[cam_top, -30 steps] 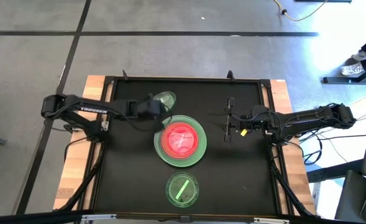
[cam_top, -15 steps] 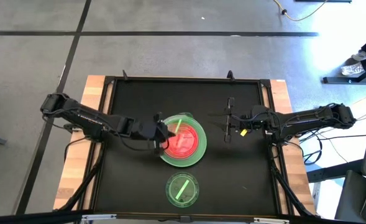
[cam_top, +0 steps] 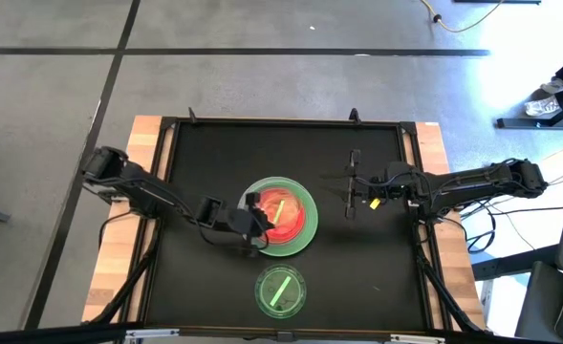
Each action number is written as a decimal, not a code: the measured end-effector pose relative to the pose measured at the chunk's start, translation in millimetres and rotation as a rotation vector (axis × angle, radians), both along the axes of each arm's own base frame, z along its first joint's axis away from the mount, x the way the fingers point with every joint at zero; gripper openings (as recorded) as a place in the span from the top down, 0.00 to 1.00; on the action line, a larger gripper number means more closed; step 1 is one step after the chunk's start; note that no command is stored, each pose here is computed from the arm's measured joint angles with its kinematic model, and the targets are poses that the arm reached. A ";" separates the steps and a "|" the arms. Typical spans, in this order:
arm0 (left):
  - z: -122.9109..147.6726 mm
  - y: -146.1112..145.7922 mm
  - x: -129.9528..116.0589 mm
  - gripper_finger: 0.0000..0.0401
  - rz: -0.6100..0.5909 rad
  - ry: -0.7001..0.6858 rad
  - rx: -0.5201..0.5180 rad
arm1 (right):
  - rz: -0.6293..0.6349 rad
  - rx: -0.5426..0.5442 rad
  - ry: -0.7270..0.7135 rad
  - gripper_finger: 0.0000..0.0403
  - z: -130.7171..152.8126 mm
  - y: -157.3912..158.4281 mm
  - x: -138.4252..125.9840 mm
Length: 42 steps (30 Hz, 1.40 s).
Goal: Stack plastic plates
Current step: Stack the top green plate on top of the light pink plate, then stack the green plate on top of the other green plate
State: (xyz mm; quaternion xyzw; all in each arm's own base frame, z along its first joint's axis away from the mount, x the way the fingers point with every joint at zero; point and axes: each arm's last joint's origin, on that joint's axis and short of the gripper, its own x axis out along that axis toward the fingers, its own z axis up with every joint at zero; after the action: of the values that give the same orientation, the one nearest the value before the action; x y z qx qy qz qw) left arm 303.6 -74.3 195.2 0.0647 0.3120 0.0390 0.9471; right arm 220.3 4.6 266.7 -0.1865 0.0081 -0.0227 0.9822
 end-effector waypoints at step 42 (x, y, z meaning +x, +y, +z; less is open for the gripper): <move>13.0 -84.1 0.9 0.58 -0.021 -0.031 -0.336 | 0.136 -0.046 -0.066 0.70 6.3 42.1 -5.2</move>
State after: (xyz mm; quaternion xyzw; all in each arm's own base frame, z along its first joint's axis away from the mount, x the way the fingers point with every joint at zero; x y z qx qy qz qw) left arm 304.5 -158.4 208.2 -0.0918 0.2987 -0.0225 0.9497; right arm 215.1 46.7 273.0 -0.2081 -0.0377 0.0378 0.9766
